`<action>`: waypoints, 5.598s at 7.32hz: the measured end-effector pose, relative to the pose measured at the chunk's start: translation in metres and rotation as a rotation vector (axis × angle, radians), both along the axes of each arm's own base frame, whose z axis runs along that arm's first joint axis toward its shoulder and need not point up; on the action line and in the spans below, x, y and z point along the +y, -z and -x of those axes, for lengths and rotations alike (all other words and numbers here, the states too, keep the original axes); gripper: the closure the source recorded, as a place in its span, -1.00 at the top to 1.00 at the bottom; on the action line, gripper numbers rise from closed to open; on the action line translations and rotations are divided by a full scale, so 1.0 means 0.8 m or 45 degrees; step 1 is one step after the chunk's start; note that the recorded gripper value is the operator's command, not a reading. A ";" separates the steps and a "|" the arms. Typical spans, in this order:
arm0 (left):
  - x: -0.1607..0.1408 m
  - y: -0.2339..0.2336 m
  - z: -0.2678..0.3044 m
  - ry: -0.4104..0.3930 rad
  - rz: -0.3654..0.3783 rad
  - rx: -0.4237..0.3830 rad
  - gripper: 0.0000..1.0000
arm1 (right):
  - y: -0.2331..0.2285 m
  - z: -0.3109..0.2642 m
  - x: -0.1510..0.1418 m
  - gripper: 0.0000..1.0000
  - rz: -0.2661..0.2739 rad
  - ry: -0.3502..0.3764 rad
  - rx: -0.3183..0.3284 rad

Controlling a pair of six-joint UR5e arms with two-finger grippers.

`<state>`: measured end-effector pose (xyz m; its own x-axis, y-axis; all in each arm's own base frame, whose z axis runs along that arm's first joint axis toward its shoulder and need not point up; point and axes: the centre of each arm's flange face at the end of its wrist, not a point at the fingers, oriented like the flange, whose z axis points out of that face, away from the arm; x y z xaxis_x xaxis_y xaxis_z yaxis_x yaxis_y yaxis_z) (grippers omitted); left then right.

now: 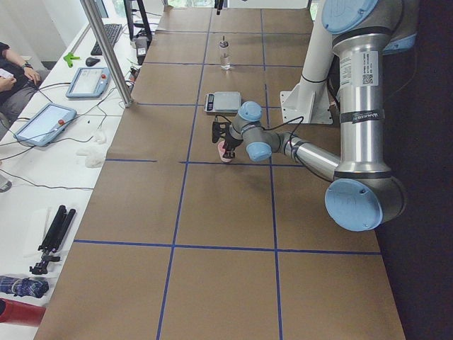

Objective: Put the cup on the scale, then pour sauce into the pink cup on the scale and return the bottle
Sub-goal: 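Reach the left gripper to the pink paper cup and grasp it, then carry the pink cup with the left gripper onto the scale, then open the left gripper and withdraw it from the cup, then reach the right gripper to the glass sauce bottle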

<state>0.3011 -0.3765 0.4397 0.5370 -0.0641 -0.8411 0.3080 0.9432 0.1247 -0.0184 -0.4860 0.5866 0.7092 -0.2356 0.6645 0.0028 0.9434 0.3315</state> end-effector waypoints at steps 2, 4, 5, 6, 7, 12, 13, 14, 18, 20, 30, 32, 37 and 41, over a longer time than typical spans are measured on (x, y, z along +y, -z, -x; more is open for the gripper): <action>0.002 -0.003 -0.009 -0.010 0.009 -0.019 0.00 | 0.000 0.000 0.000 1.00 0.000 0.000 0.000; 0.011 -0.007 -0.028 -0.031 0.015 -0.055 -0.95 | -0.001 0.000 0.001 1.00 0.003 0.000 0.000; 0.013 -0.007 -0.032 -0.034 0.015 -0.064 -1.00 | -0.002 0.000 0.001 1.00 0.003 0.000 0.000; 0.014 -0.007 -0.034 -0.036 0.014 -0.067 -1.00 | -0.002 0.000 0.001 1.00 0.004 0.000 0.000; 0.015 -0.004 -0.034 -0.037 0.010 -0.064 -1.00 | -0.002 0.000 0.001 1.00 0.003 0.000 0.000; -0.021 0.189 -0.099 -0.065 0.050 -0.125 -1.00 | -0.001 -0.001 0.002 1.00 0.001 -0.001 0.000; -0.031 0.264 -0.142 -0.075 0.088 -0.136 -1.00 | -0.001 0.000 0.001 1.00 0.001 0.000 0.000; -0.037 0.322 -0.189 -0.076 0.133 -0.122 -1.00 | 0.000 0.000 0.001 1.00 0.000 -0.001 -0.001; -0.069 0.406 -0.310 -0.058 0.225 -0.125 -1.00 | 0.000 0.000 0.001 1.00 0.000 -0.001 -0.001; -0.065 0.404 -0.317 -0.068 0.225 -0.131 -0.77 | 0.001 0.000 0.001 1.00 -0.001 -0.002 -0.001; -0.033 0.377 -0.211 -0.189 -0.004 -0.144 1.00 | 0.034 0.001 0.002 1.00 -0.034 -0.029 -0.025; -0.058 0.333 -0.088 -0.265 -0.186 -0.260 1.00 | 0.091 0.008 0.010 1.00 -0.022 -0.114 -0.126; -0.206 0.074 0.315 -0.535 -0.382 -0.637 1.00 | 0.284 0.168 0.086 1.00 0.153 -0.293 -0.373; -0.199 -0.111 0.452 -0.602 -0.248 -0.553 1.00 | 0.307 0.329 0.175 1.00 0.054 -0.487 -0.293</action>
